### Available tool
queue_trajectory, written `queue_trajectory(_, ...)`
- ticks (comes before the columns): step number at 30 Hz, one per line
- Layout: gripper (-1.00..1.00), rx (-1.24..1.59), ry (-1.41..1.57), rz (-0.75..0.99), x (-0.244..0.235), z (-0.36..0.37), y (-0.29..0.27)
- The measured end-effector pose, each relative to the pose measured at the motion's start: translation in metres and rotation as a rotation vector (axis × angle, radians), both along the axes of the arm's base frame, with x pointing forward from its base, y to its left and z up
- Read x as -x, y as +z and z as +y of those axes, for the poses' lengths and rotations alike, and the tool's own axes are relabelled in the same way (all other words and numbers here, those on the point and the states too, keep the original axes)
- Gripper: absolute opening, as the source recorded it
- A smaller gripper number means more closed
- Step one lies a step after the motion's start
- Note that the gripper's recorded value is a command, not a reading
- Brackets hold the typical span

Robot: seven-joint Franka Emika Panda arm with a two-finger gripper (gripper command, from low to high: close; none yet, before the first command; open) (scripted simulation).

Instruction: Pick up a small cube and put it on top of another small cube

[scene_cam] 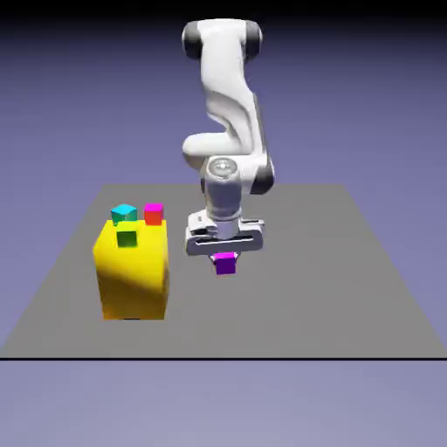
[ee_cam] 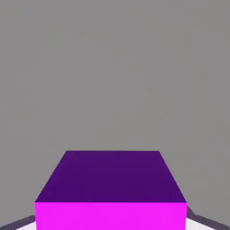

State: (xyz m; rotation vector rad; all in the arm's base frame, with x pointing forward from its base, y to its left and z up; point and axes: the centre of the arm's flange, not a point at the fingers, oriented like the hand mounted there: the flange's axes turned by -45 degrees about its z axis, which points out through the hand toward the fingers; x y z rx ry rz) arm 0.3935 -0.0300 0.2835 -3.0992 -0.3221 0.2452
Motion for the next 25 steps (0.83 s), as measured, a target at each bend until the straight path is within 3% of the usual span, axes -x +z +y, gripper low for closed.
queue_trajectory(7,-1.00,0.020,0.174,-0.005,-0.034,-0.095,0.098)
queue_trajectory(13,-1.00,0.041,0.270,0.026,-0.020,-0.192,0.184)
queue_trajectory(18,-1.00,0.041,0.270,0.026,-0.012,-0.197,0.119)
queue_trajectory(19,1.00,0.041,0.270,0.025,-0.011,-0.197,0.115)
queue_trajectory(21,1.00,0.043,0.270,0.026,-0.011,-0.197,0.115)
queue_trajectory(25,1.00,0.043,0.271,0.026,-0.020,-0.193,0.179)
